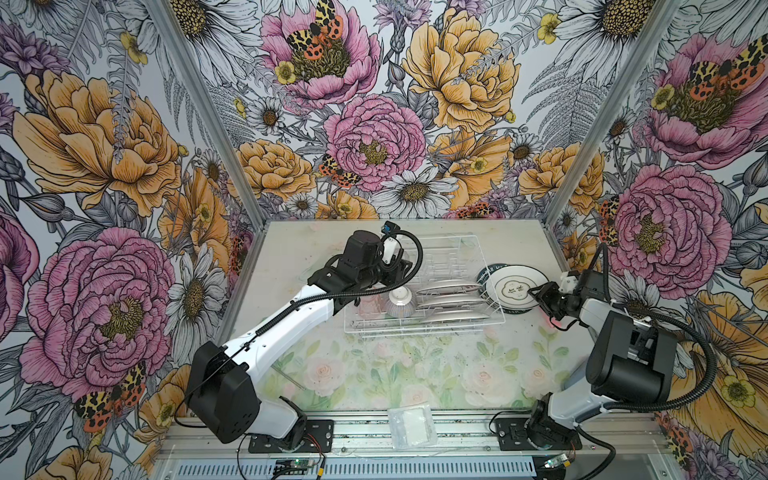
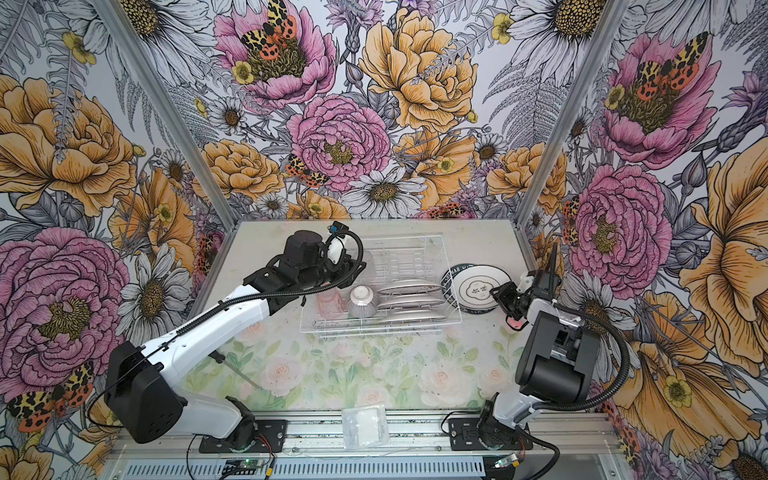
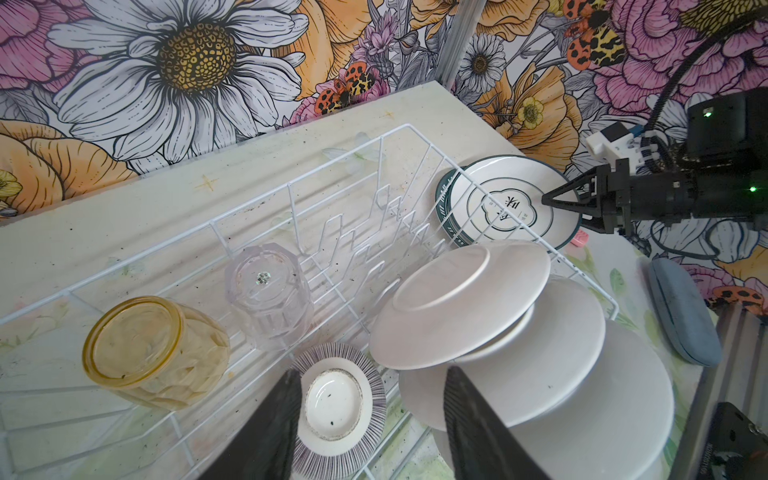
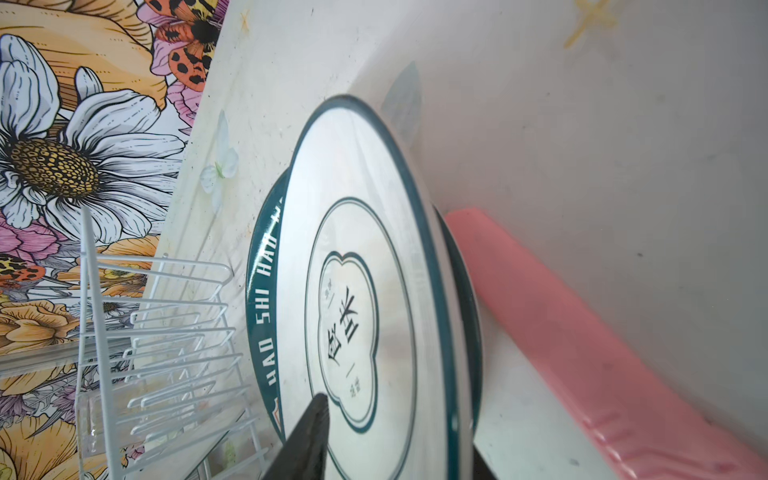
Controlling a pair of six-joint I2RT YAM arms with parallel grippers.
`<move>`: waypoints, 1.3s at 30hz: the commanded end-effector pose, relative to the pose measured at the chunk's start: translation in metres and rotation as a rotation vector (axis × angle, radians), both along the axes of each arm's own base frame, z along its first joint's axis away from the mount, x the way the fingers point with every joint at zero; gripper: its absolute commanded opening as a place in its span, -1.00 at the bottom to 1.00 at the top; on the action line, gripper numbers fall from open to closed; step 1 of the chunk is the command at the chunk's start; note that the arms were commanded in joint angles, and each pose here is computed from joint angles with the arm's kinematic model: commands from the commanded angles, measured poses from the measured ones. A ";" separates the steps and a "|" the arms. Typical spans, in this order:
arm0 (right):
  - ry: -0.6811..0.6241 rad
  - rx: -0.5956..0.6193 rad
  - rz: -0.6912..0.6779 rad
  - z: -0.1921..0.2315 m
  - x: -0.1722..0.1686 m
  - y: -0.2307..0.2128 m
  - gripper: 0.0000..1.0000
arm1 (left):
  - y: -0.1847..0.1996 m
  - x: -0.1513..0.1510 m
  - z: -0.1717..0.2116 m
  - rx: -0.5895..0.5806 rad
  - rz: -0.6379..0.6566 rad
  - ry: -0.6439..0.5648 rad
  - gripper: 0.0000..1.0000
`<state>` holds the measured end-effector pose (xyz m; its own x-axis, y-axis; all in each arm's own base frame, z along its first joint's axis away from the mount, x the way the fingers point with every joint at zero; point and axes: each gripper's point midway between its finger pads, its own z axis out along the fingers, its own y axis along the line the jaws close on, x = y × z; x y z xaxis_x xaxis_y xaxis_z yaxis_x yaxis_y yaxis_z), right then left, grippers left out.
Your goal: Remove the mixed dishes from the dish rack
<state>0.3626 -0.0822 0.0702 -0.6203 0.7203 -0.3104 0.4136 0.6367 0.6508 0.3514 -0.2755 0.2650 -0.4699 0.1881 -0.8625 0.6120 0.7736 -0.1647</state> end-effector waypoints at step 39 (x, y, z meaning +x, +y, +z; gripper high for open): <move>0.054 -0.353 0.038 0.046 -0.014 -0.006 0.19 | -0.044 -0.026 -0.017 0.178 -0.181 -0.088 0.15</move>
